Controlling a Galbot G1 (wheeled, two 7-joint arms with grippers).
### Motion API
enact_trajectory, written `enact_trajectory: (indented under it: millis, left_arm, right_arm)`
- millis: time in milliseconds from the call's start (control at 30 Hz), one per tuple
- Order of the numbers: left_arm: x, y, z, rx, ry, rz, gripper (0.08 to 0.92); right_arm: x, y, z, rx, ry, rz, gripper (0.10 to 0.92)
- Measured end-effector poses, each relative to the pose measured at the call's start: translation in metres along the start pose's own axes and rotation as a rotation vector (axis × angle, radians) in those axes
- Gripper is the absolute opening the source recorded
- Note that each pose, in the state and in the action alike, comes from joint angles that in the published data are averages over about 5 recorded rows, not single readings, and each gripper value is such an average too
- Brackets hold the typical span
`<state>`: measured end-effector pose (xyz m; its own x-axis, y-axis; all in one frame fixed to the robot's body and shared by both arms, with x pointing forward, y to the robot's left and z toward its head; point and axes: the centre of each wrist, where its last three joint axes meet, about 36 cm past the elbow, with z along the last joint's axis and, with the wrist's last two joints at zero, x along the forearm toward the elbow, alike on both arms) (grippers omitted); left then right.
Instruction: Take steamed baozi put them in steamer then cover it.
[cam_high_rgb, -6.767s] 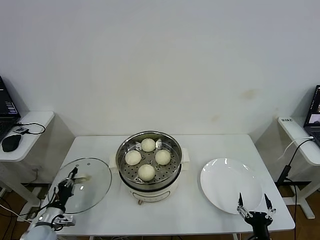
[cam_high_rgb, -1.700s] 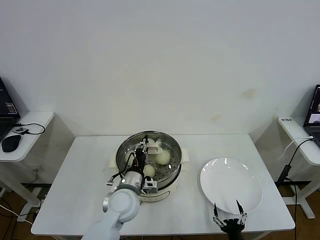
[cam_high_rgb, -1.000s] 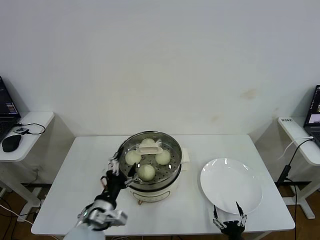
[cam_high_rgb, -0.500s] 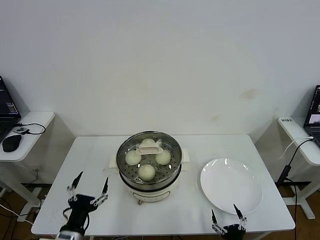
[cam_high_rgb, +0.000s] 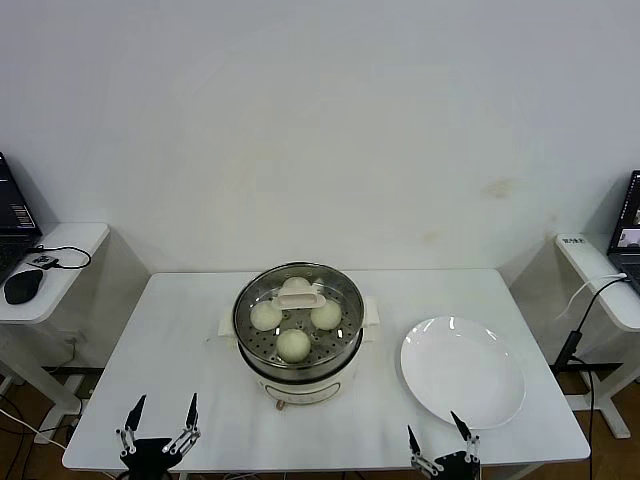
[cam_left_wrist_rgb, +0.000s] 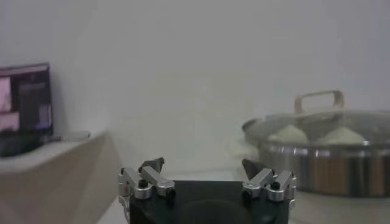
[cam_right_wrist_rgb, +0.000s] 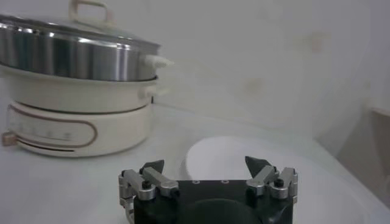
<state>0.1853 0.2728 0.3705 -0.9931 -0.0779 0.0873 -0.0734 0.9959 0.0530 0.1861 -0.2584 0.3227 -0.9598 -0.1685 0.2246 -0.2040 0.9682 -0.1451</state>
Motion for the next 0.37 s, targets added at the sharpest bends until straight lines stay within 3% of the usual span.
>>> enact_trajectory:
  millis: [367]
  left_arm:
    - [0.018,-0.003,0.018,0.034,0.048,-0.013,0.823]
  right_arm:
    - [0.001,0.008,-0.013,-0.045,0.004,-0.033,0.823]
